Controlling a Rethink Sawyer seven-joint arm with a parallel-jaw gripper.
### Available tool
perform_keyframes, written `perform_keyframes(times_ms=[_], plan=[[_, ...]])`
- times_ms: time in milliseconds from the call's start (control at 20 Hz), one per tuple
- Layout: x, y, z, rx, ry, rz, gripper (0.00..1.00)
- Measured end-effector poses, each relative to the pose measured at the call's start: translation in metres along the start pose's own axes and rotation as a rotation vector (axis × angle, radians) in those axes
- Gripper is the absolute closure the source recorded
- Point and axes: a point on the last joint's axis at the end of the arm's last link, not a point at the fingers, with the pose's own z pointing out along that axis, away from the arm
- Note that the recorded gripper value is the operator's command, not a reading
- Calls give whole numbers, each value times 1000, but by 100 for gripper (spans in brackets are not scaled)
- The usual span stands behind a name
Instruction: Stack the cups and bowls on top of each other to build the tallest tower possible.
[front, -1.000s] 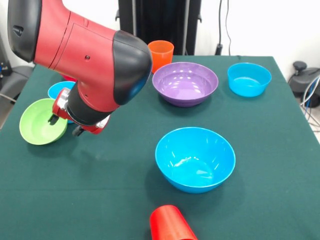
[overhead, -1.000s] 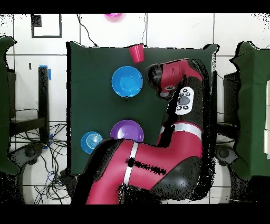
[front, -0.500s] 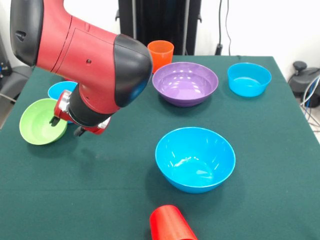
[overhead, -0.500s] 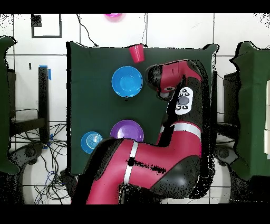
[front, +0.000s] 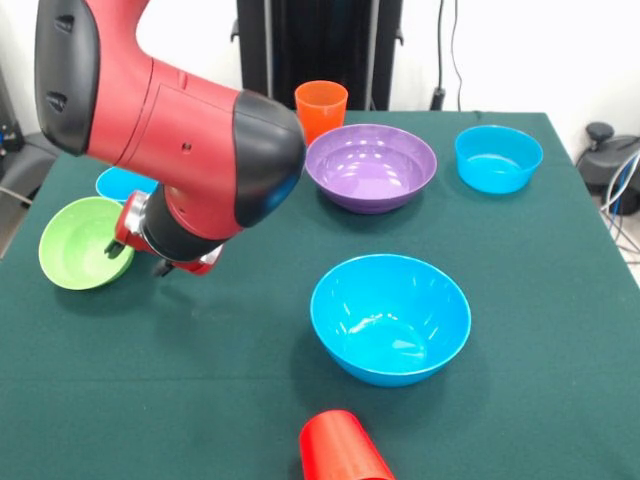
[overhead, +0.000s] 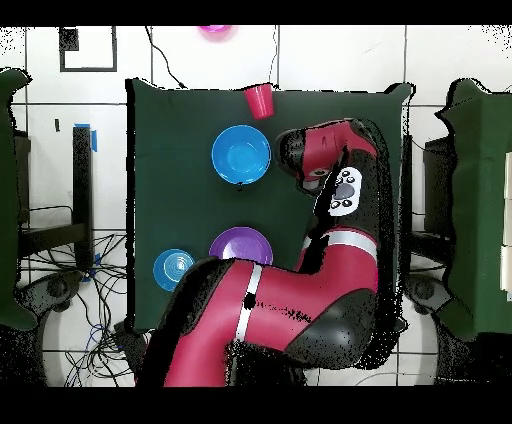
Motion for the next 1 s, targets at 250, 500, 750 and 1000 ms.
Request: perform_keyframes(times_ms=[250, 500, 750, 1000], plan=[[0, 3, 16, 7, -17, -14, 0], [-2, -12, 26, 8, -32, -17, 0], [-1, -27, 37, 7, -26, -41, 0], [1, -39, 49, 5, -14, -86, 100]])
